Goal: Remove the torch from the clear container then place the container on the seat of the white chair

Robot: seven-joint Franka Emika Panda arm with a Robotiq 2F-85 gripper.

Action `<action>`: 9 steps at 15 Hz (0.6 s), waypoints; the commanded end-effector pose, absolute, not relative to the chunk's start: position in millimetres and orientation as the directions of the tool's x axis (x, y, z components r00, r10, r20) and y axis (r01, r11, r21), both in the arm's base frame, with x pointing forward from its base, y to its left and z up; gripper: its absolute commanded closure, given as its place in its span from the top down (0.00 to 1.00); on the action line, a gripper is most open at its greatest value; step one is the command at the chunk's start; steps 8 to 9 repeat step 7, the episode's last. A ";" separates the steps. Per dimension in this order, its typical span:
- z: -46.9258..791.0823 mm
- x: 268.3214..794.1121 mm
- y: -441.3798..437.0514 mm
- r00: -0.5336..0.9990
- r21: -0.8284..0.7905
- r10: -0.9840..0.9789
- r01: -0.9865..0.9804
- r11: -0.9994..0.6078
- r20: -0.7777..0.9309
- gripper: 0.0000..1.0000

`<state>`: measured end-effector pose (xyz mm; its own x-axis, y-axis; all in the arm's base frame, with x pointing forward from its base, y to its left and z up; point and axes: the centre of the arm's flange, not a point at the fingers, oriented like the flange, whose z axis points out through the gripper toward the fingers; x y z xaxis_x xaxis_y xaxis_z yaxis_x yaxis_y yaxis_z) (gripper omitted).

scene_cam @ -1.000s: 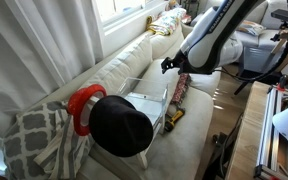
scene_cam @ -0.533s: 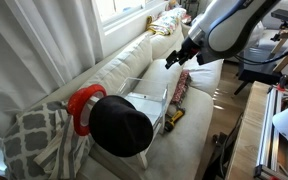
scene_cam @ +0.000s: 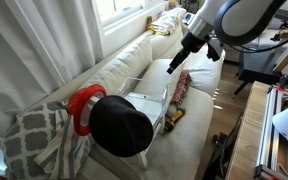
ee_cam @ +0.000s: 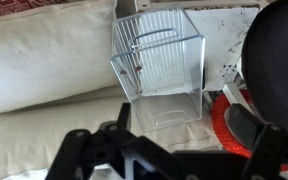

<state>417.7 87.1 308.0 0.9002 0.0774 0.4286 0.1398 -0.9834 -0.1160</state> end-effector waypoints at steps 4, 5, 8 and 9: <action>310.1 417.6 88.3 0.894 -0.103 0.110 0.171 -0.980 0.435 1.00; 310.2 417.6 88.4 0.893 -0.102 0.112 0.173 -0.980 0.435 1.00; 310.2 417.6 88.4 0.893 -0.101 0.114 0.175 -0.979 0.436 1.00; 310.2 417.6 88.4 0.893 -0.101 0.114 0.175 -0.979 0.436 1.00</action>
